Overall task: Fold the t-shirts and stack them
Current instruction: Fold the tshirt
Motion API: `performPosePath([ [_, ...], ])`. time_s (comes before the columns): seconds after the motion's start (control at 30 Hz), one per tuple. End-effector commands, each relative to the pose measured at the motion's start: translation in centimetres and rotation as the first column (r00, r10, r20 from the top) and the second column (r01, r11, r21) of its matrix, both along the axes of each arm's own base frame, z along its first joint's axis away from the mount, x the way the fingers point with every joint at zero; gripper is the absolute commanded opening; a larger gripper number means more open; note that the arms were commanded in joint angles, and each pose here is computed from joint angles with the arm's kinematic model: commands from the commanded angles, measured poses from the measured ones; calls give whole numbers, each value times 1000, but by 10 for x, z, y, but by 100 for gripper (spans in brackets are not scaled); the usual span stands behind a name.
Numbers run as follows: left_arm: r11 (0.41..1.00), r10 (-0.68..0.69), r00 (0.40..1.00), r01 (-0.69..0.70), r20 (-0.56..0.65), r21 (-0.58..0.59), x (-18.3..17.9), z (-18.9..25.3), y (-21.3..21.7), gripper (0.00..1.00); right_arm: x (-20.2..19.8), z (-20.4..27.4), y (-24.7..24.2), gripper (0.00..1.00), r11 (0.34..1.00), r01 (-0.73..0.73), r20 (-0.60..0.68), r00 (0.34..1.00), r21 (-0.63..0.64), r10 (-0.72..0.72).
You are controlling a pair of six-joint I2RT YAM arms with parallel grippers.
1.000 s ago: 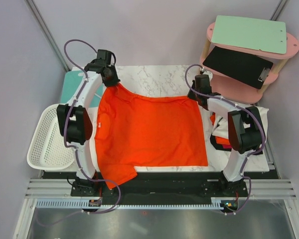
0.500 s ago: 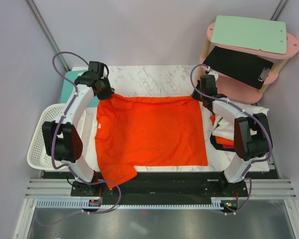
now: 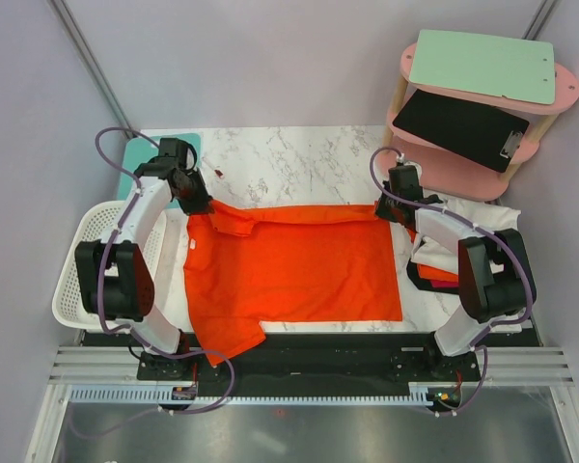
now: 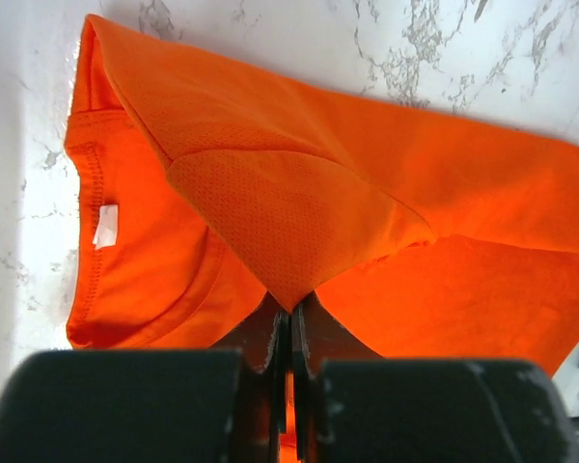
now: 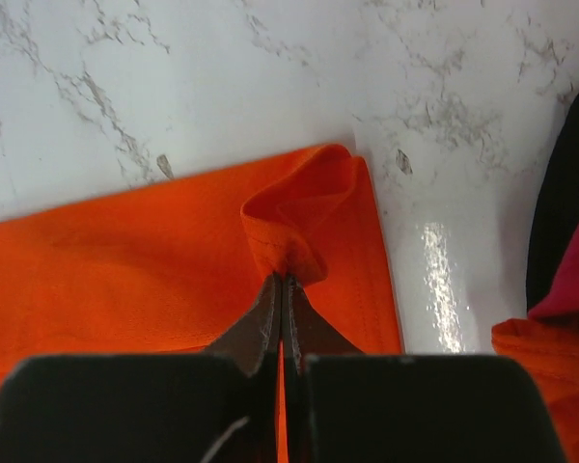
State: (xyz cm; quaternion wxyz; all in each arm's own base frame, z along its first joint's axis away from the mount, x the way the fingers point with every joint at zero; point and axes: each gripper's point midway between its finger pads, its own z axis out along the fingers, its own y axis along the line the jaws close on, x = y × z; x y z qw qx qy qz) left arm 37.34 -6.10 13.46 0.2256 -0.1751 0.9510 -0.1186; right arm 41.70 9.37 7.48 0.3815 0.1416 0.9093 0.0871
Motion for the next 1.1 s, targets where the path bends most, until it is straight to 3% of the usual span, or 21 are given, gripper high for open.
performPosePath([
  [0.0,997,-25,999,27,36,-67,-6,17,-8,2,-15,-2,-2,0,1000,-19,-24,1000,-11,19],
  [0.4,994,-46,998,41,-46,-102,-68,-2,-10,2,-33,-27,-9,0,998,-4,-97,995,-63,-2],
  [0.63,999,27,994,-25,-105,24,-104,-20,15,2,-32,-32,-6,0,997,-9,-110,994,-72,1],
  [0.67,999,33,991,-29,-130,37,-110,-22,17,28,-33,-32,-5,0,997,-12,-113,994,-71,4],
  [0.7,999,35,991,-30,-125,43,-111,-20,18,36,-35,-32,-4,2,997,-19,-116,993,-69,11],
  [0.73,998,40,992,-35,-118,44,-111,-18,19,59,-34,-30,-2,3,997,-25,-115,993,-70,17],
  [0.77,998,46,995,-41,-89,52,-110,-11,20,99,-35,-29,-1,3,997,-29,-114,993,-73,21],
  [0.93,995,66,997,-69,40,79,-90,23,25,100,-36,-15,0,8,996,-33,-91,996,-86,25],
  [1.07,994,45,998,-49,36,102,-69,23,24,100,-38,-11,-1,51,994,-43,-111,993,-102,31],
])
